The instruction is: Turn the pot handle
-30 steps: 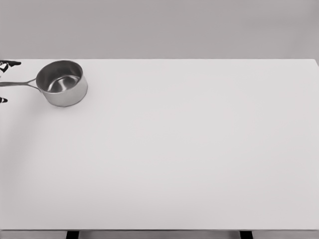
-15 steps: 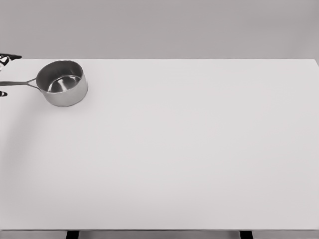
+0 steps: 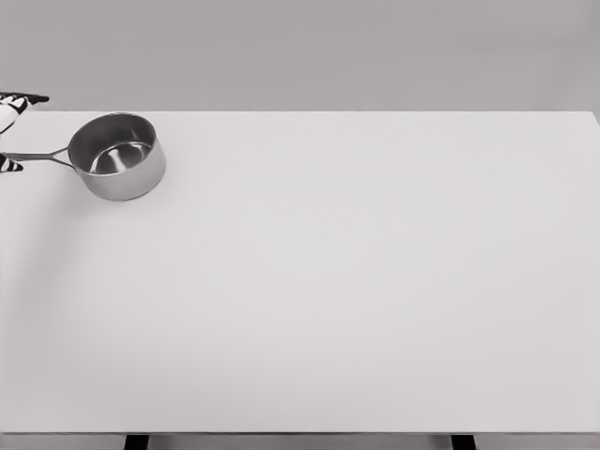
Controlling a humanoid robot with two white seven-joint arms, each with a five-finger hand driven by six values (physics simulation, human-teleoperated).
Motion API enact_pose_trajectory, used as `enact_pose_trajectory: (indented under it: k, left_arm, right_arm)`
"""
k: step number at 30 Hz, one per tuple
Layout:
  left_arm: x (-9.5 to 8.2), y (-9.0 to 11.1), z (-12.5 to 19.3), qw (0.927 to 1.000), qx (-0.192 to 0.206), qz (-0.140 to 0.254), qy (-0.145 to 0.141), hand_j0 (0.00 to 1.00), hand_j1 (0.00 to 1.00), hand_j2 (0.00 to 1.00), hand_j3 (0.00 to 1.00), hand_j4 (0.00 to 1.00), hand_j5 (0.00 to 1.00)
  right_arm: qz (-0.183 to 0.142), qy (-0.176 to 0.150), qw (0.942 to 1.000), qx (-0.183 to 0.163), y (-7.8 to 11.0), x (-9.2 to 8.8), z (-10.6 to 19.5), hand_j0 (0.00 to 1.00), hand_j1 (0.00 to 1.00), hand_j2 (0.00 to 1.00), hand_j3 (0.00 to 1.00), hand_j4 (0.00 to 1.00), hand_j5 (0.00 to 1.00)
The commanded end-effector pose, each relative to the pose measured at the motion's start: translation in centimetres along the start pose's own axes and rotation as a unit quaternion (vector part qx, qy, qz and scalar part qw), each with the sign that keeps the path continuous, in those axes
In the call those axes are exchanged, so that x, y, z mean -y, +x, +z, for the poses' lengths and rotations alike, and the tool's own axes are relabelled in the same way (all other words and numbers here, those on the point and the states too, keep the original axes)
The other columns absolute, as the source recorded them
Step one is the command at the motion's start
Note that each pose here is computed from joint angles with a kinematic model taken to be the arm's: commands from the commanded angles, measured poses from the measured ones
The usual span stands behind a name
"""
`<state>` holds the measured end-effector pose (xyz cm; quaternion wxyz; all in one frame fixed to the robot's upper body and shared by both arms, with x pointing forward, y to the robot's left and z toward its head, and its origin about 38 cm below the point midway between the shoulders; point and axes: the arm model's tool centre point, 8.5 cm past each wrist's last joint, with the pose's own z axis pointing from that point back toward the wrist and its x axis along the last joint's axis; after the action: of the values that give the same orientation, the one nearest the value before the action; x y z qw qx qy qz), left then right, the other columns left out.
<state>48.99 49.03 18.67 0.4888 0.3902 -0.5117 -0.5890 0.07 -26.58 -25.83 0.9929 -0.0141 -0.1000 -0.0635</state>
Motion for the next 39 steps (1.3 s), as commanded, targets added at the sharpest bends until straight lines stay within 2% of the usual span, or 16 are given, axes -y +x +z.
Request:
enact_pose_trajectory:
  k: [1,4,9,20,23,29,32,34,35,37,39]
  left_arm:
    - [0.3,-0.3,0.1,1.0,-0.007,0.001,-0.004,1.0,1.0,1.0,1.0,1.0,1.0]
    - [0.3,-0.5,-0.3,0.9998,-0.015,0.01,-0.004,1.0,1.0,1.0,1.0,1.0,1.0]
    - [0.5,0.1,-1.2,0.9998,-0.021,0.0,-0.004,1.0,1.0,1.0,1.0,1.0,1.0]
    - [0.2,-0.5,-1.2,0.9992,-0.039,0.003,-0.005,1.0,1.0,1.0,1.0,1.0,1.0]
    - [-0.5,-0.2,-1.9,0.9992,-0.038,-0.008,-0.005,1.0,1.0,1.0,1.0,1.0,1.0]
    - [-0.5,-0.1,-1.9,0.9994,-0.032,-0.009,-0.005,1.0,1.0,1.0,1.0,1.0,1.0]
    - [-1.0,0.9,-1.8,0.9999,0.008,-0.014,0.001,1.0,1.0,1.0,1.0,1.0,1.0]
    - [-3.5,1.6,-1.4,0.9984,0.028,-0.042,0.028,1.0,1.0,1.0,1.0,1.0,1.0]
    - [-4.0,2.0,-0.2,0.9969,0.045,-0.05,0.041,1.0,1.0,1.0,1.0,1.0,1.0]
    - [-5.8,3.9,2.9,0.9904,0.099,-0.067,0.069,1.0,1.0,1.0,1.0,1.0,1.0]
    - [-7.2,7.1,6.4,0.9787,0.168,-0.088,0.079,1.0,1.0,1.0,1.0,1.0,1.0]
  right_arm:
    - [0.0,0.0,1.0,0.0,0.0,0.0,0.0,1.0,1.0,1.0,1.0,1.0,1.0]
    - [0.0,0.0,1.0,0.0,0.0,0.0,0.0,1.0,1.0,1.0,1.0,1.0,1.0]
    - [0.0,0.0,1.0,0.0,0.0,0.0,0.0,1.0,1.0,1.0,1.0,1.0,1.0]
    - [0.0,0.0,1.0,0.0,0.0,0.0,0.0,1.0,1.0,1.0,1.0,1.0,1.0]
    - [0.0,0.0,1.0,0.0,0.0,0.0,0.0,1.0,1.0,1.0,1.0,1.0,1.0]
    - [0.0,0.0,1.0,0.0,0.0,0.0,0.0,1.0,1.0,1.0,1.0,1.0,1.0]
    - [0.0,0.0,1.0,0.0,0.0,0.0,0.0,1.0,1.0,1.0,1.0,1.0,1.0]
    - [0.0,0.0,1.0,0.0,0.0,0.0,0.0,1.0,1.0,1.0,1.0,1.0,1.0]
    - [0.0,0.0,1.0,0.0,0.0,0.0,0.0,1.0,1.0,1.0,1.0,1.0,1.0]
    - [0.0,0.0,1.0,0.001,0.0,0.0,0.0,1.0,1.0,1.0,1.0,1.0,1.0]
    - [0.0,0.0,1.0,0.0,0.0,0.0,0.0,1.0,1.0,1.0,1.0,1.0,1.0]
